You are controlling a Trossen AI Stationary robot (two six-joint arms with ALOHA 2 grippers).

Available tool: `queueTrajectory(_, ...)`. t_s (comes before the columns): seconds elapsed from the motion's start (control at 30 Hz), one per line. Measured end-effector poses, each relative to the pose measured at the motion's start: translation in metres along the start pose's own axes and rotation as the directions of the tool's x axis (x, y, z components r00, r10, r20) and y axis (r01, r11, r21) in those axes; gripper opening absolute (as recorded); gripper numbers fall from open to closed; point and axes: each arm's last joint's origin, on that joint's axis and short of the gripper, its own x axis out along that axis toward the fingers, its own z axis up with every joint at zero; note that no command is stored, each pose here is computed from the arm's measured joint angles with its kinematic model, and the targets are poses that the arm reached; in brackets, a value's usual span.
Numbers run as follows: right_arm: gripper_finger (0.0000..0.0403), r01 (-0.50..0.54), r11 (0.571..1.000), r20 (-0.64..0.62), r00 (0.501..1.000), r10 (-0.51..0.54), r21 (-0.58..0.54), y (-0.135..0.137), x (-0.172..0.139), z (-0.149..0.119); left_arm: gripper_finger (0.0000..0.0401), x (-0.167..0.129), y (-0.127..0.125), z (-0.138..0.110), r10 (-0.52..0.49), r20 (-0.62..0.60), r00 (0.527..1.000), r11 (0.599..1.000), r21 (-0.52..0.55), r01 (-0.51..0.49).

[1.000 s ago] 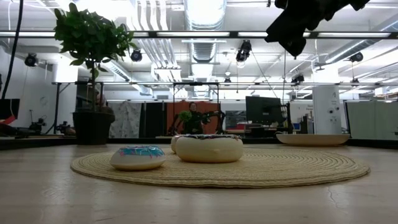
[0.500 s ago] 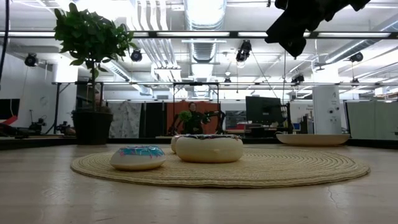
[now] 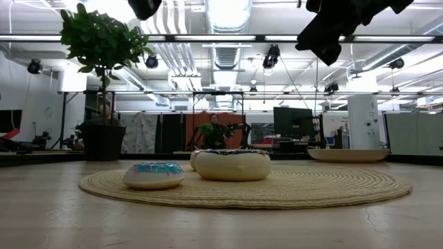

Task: Pick & Place donuts
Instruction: Put the small red donut on the gray plate

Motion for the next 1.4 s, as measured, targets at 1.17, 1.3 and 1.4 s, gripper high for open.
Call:
queueTrajectory(1.17, 0.0135, 0.029, 0.994, -0.202, 0.978, -0.049, -0.102, -0.015, 0.089, -0.025, 0.0, 0.01, 0.006, -0.029, -0.034, -0.055, 0.998, 0.999, -0.004, 0.034)
queueTrajectory(1.3, 0.0158, 0.07, 0.988, -0.207, 0.974, -0.097, -0.135, -0.017, 0.093, -0.027, 0.0, 0.01, 0.006, -0.029, -0.034, -0.054, 0.998, 0.999, -0.016, 0.033)
queueTrajectory(1.4, 0.0183, 0.086, 0.984, -0.203, 0.972, -0.117, -0.154, -0.018, 0.098, -0.023, 0.0, 0.01, 0.005, -0.029, -0.034, -0.052, 0.998, 0.999, -0.034, 0.033)
